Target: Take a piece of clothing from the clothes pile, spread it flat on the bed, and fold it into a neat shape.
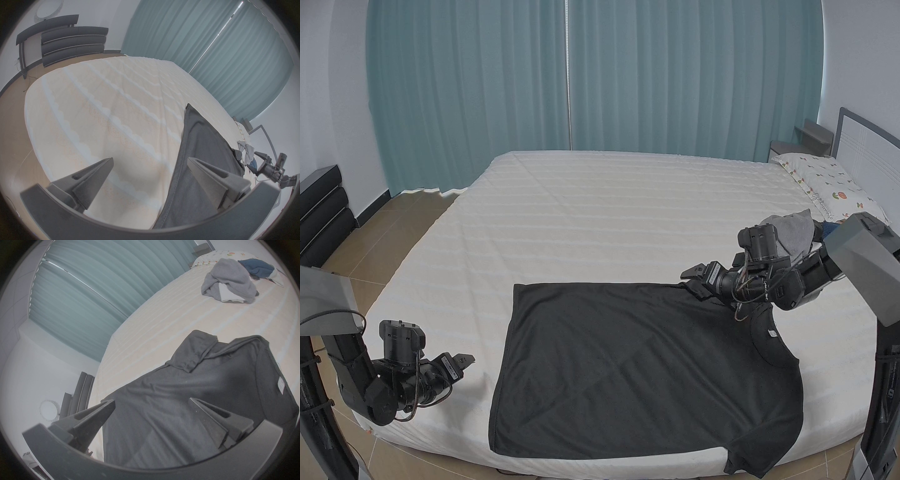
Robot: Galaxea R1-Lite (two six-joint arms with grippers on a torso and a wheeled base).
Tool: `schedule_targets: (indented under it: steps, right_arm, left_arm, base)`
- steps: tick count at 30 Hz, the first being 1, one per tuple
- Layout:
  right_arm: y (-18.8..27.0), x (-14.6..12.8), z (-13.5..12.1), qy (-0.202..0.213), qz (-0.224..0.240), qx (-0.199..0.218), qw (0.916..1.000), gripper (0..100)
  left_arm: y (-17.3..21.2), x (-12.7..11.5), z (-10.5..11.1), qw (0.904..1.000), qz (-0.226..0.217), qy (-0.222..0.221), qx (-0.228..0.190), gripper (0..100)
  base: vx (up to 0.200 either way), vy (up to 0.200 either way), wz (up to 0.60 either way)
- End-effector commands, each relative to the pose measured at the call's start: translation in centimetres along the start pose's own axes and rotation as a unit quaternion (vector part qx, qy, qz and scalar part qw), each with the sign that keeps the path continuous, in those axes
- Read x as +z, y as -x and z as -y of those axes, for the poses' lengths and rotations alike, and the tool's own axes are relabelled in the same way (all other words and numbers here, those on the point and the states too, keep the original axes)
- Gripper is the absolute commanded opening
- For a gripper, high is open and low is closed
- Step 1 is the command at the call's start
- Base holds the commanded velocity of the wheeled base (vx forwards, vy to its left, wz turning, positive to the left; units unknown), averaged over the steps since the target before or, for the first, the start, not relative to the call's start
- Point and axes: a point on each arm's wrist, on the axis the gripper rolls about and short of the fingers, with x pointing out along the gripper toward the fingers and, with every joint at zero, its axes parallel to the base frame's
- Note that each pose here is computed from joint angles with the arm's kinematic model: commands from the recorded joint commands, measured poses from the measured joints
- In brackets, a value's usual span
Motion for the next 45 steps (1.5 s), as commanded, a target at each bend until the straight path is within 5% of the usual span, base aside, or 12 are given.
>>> schedule_targets:
  steps: [1,11,31,33,35,38,39,45]
  right_arm:
    - [-5.5,1.0,2.8,-0.024,-0.021,-0.049,0.9983,100]
    - [-5.8,3.4,4.4,-0.039,-0.013,-0.091,0.9951,100]
    - [-10.3,3.8,6.1,-0.03,0.015,-0.073,0.9968,100]
    - [-10.4,3.9,6.0,-0.027,0.023,-0.061,0.9975,100]
    - [-11.0,4.8,5.9,-0.009,0.08,-0.013,0.9966,100]
    - [-11.2,5.9,5.8,0.015,0.149,0.041,0.9879,100]
    - [-11.0,6.5,5.5,0.038,0.187,0.075,0.9788,100]
    - [-9.5,8.6,5.1,0.079,0.229,0.112,0.9638,100]
  left_arm:
    - [-0.4,0.0,0.1,1.0,-0.005,0.005,-0.006,100]
    - [-0.9,-0.3,-0.1,0.9999,-0.015,0.005,0.001,100]
    - [-1.7,-0.6,-0.5,0.9997,-0.023,0.006,0.011,100]
    - [-1.9,-0.6,-0.6,0.9996,-0.025,0.007,0.012,100]
    - [-2.0,-0.7,-0.6,0.9995,-0.026,0.007,0.015,100]
    - [-2.0,-0.7,-0.6,0.9995,-0.026,0.007,0.015,100]
    - [-2.0,-0.7,-0.6,0.9995,-0.026,0.007,0.015,100]
    - [-2.0,-0.7,-0.6,0.9995,-0.026,0.007,0.015,100]
  base:
    - [0.0,0.0,0.0]
    - [0.0,0.0,0.0]
    - [0.0,0.0,0.0]
    - [0.0,0.0,0.0]
    - [0.0,0.0,0.0]
    - [0.0,0.0,0.0]
    - [0.0,0.0,0.0]
    - [0.0,0.0,0.0]
